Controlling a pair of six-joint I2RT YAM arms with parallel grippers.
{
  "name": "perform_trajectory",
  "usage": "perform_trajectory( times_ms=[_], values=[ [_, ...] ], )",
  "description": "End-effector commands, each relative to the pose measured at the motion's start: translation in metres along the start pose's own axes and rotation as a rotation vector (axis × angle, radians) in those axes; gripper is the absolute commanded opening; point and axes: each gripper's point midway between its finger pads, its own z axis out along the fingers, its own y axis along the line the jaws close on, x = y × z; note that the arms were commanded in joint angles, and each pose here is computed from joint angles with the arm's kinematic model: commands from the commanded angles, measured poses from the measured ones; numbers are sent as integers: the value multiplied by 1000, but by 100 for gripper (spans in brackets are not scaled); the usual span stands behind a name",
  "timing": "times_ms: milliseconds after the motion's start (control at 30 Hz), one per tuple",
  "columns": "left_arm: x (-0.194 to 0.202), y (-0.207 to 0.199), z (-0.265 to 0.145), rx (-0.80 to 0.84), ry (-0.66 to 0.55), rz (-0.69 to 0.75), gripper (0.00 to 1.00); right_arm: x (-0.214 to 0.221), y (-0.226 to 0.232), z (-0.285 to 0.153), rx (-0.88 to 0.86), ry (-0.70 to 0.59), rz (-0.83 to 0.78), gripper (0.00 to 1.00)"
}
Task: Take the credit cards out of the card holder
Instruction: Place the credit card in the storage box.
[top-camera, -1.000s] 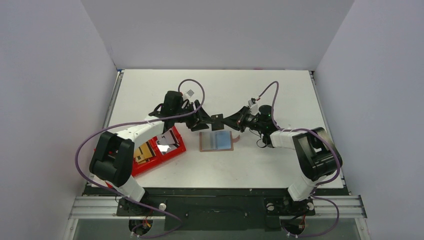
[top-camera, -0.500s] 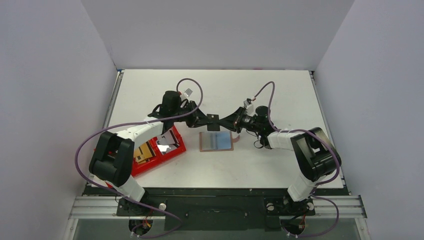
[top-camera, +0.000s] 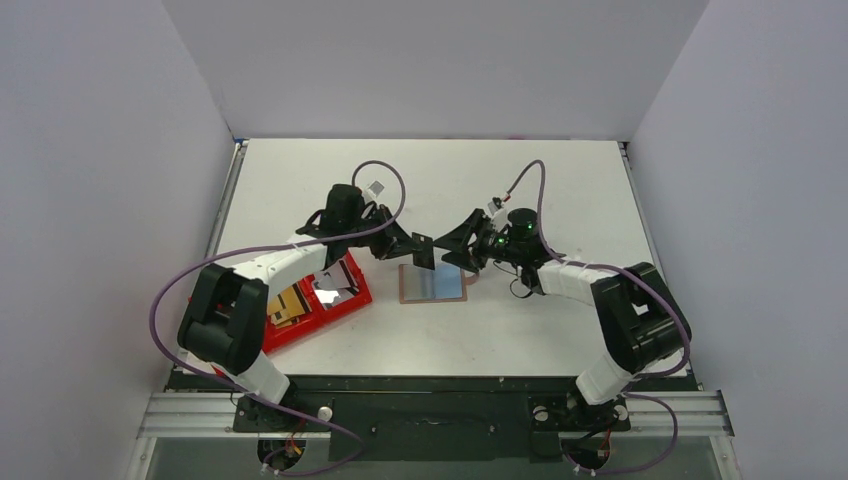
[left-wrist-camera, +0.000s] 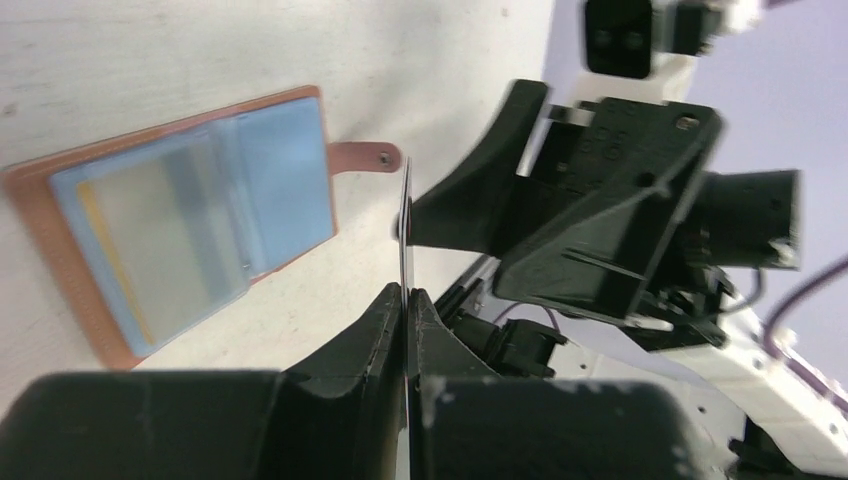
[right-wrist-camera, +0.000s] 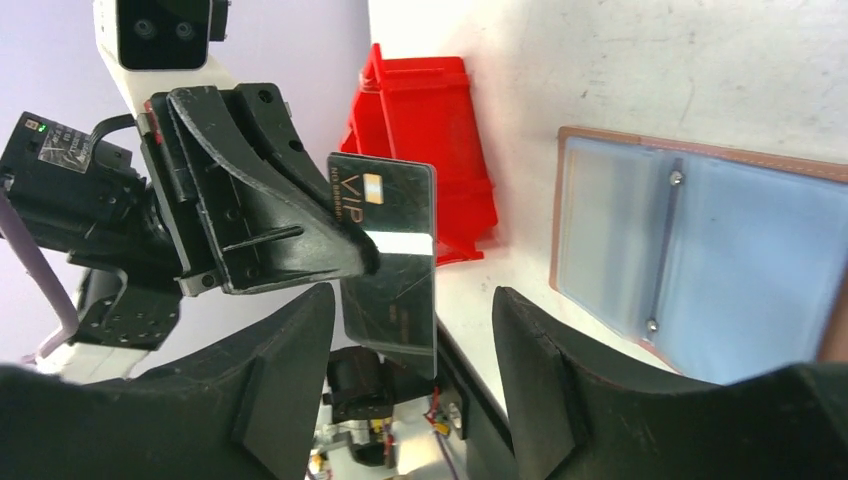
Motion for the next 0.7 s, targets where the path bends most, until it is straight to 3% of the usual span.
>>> perform_trajectory(
  times_ms=[0, 400, 667],
  values=[
    [-8, 4, -17, -128, -69, 42, 0, -11, 12, -7, 79, -51, -150, 56],
    [-33, 34, -76, -544, -291, 185, 0, -4, 2, -2, 211, -37, -254, 56],
    [-40, 39, -117, -682, -399, 218, 0, 0, 1, 4, 230, -14, -272, 56]
  ],
)
